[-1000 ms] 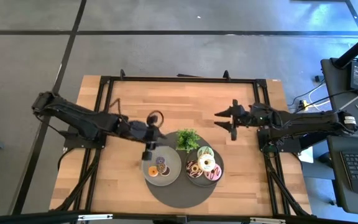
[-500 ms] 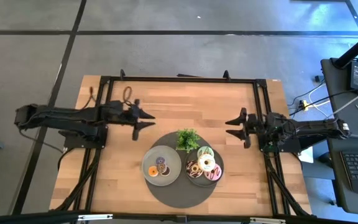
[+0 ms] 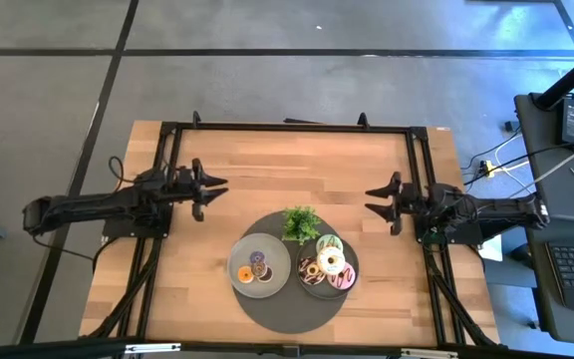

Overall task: Pick & Place donuts
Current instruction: Return to Home Position

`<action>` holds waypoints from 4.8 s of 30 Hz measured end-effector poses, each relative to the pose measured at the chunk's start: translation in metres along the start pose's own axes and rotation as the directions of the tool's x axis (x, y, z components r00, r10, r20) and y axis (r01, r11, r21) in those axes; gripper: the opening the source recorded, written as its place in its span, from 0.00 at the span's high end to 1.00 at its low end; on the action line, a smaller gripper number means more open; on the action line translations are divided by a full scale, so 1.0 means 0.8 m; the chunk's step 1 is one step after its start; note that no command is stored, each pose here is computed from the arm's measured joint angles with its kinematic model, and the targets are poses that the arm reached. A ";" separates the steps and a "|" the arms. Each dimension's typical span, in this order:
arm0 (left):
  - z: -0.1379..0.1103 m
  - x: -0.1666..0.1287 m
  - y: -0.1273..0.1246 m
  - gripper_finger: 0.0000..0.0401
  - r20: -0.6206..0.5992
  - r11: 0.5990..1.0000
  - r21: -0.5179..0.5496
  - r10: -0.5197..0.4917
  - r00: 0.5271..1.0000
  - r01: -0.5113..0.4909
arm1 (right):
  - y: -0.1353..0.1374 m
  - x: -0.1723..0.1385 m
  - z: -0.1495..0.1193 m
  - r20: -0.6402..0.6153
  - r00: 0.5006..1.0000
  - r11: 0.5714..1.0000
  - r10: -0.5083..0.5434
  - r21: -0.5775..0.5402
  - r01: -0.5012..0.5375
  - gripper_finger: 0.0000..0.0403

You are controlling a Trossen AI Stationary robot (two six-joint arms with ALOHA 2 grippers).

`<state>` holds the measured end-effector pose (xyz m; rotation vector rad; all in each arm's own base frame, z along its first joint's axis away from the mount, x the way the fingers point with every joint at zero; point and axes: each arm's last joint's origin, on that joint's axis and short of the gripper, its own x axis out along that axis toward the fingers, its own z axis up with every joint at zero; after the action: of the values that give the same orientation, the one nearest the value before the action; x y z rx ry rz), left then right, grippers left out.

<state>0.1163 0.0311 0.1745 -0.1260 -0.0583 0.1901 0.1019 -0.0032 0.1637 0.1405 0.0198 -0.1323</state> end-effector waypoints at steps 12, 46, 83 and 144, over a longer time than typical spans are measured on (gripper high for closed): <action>0.000 -0.022 0.009 0.71 0.026 0.997 0.004 0.078 0.997 -0.079 | 0.001 -0.006 0.007 0.067 0.997 0.999 0.030 -0.039 -0.028 0.52; -0.003 -0.031 0.013 0.72 -0.023 0.988 -0.034 0.148 0.989 -0.149 | -0.002 -0.006 0.009 0.094 0.994 0.995 -0.051 -0.083 0.058 0.52; -0.003 -0.031 0.013 0.71 -0.020 0.988 -0.034 0.147 0.989 -0.148 | -0.002 -0.006 0.009 0.092 0.995 0.948 -0.049 -0.309 0.075 0.52; -0.003 -0.031 0.013 0.72 -0.021 0.988 -0.034 0.147 0.989 -0.148 | -0.002 -0.006 0.009 0.092 0.995 0.948 -0.049 -0.308 0.075 0.52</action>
<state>0.0901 0.0362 0.1696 -0.1678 -0.0341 0.3356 0.0968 -0.0050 0.1708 -0.1819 -0.0380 -0.1964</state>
